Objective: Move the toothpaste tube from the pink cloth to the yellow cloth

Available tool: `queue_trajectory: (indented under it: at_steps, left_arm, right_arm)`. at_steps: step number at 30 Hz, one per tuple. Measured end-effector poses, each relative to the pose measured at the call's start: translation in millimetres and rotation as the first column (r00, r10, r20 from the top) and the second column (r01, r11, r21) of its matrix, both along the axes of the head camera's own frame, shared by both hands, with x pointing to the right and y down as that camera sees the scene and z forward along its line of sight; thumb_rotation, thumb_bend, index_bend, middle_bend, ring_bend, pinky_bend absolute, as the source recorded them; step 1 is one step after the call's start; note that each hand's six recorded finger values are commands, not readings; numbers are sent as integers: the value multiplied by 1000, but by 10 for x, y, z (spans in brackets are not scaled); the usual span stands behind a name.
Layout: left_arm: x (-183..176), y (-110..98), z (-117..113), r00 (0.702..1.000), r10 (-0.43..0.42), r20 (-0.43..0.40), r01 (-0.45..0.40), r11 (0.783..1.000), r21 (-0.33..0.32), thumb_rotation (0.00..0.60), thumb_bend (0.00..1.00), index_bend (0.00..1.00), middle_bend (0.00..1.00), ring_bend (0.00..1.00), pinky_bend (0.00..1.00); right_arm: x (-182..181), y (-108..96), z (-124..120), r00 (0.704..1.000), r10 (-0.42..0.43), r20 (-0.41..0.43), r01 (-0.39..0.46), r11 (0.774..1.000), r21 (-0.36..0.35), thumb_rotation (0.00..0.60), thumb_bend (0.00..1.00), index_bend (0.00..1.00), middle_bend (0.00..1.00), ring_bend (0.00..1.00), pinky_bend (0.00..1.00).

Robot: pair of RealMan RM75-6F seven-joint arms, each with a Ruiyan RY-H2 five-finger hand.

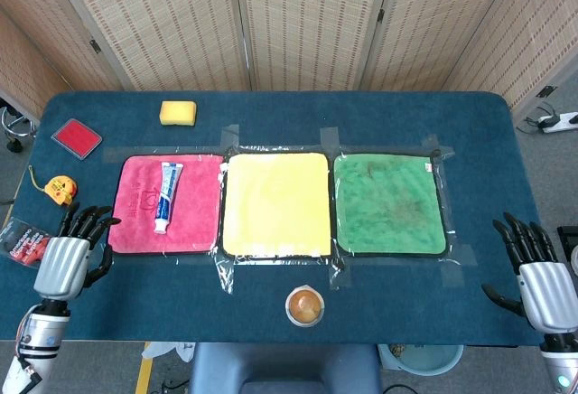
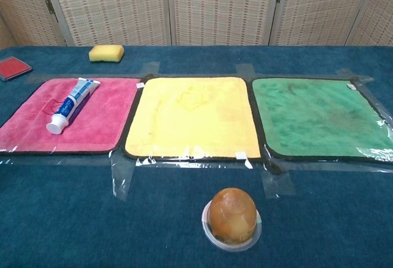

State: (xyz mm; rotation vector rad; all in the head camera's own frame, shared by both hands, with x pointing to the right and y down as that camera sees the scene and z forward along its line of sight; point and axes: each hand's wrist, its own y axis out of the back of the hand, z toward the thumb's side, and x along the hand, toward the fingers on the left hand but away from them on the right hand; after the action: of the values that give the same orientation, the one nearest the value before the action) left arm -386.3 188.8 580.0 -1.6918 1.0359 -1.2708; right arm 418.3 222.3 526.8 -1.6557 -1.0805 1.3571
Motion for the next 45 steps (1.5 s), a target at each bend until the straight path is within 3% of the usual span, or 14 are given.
queue_trajectory:
  at_steps: [5,12,25,35,45]
  left_arm:
    - [119,-200,95,997,83,-3,-83,997,7,600,642,325,195,183,85]
    - [199,-487,339,986,164,12,-164,986,-30,600,653,322,195,185,93]
    - [65,-1054,767,953,266,146,-263,964,-36,600,441,279,195,181,94]
    - [-196,-1311,1123,885,316,342,-306,948,-84,600,333,136,87,66,60]
    - [-287,-1378,1399,805,367,466,-336,929,-151,600,326,71,27,10,22]
  right_arm:
    - [-5,14,-49,1000,-6,-4,6,1000,8,600,207,43,50,70,29]
    - [7,41,-76,1000,-4,-10,4,1000,6,600,206,43,50,69,29]
    - [11,42,-95,1000,-4,-22,5,1000,2,600,207,43,50,69,29]
    - [-7,35,-115,1000,-6,-31,6,1000,3,600,207,43,50,69,29]
    - [-43,31,-121,999,-11,-34,11,1000,2,600,206,43,50,69,29]
